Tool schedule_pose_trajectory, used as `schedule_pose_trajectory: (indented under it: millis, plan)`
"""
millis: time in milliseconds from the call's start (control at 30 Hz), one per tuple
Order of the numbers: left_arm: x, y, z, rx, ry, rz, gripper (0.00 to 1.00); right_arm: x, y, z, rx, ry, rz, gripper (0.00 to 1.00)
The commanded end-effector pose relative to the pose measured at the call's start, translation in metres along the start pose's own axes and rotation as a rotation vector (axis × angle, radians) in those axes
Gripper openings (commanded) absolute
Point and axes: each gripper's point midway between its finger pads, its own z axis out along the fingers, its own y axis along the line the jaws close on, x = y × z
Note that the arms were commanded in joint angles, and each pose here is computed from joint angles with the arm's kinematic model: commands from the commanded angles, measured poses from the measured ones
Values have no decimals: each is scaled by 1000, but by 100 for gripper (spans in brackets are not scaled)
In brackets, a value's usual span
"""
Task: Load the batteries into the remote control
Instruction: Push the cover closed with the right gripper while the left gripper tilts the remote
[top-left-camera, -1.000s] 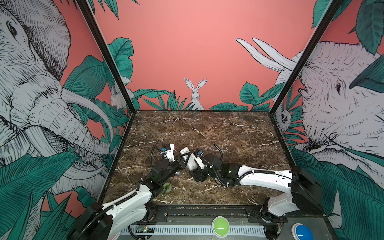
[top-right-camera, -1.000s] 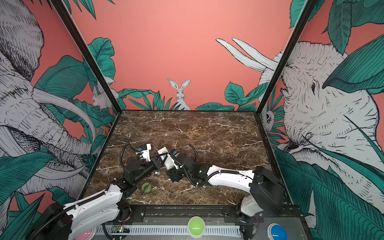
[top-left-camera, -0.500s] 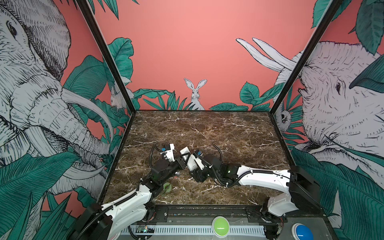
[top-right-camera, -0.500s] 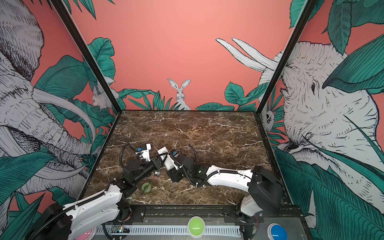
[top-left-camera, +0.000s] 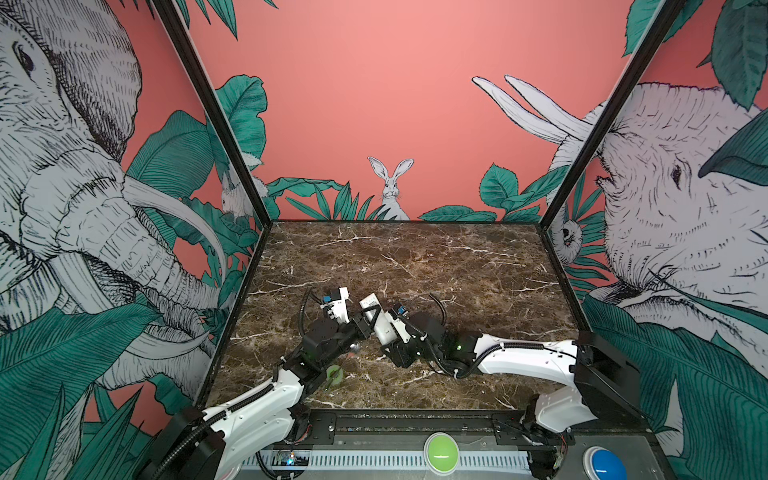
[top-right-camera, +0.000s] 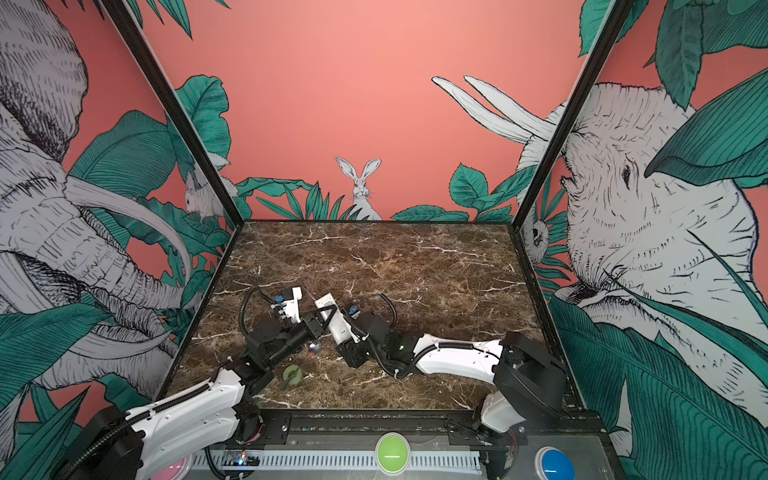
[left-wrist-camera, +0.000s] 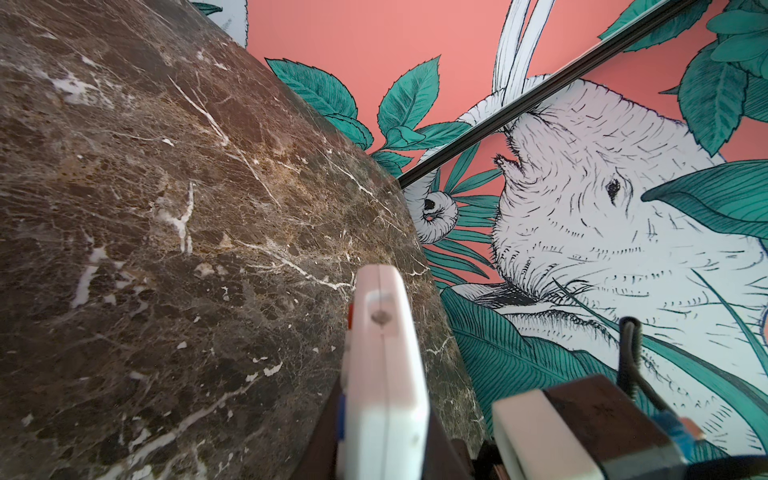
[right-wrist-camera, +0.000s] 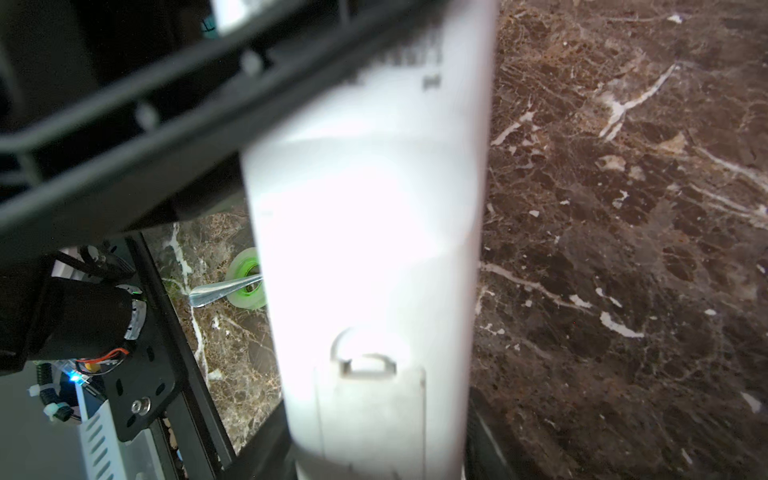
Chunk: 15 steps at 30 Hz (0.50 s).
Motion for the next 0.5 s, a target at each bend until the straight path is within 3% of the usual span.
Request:
schedule_pose_trajectory:
  millis: [0, 400, 467]
  plan:
    - [-11, -15, 0, 46, -29, -3, 0, -6, 0, -3, -6, -42, 23, 51]
    - [-9, -14, 2, 43, -16, 9, 0, -7, 2, -5, -22, -64, 10, 29]
    - [-8, -17, 2, 48, 1, 34, 11, -9, 5, -9, -39, -76, 0, 27]
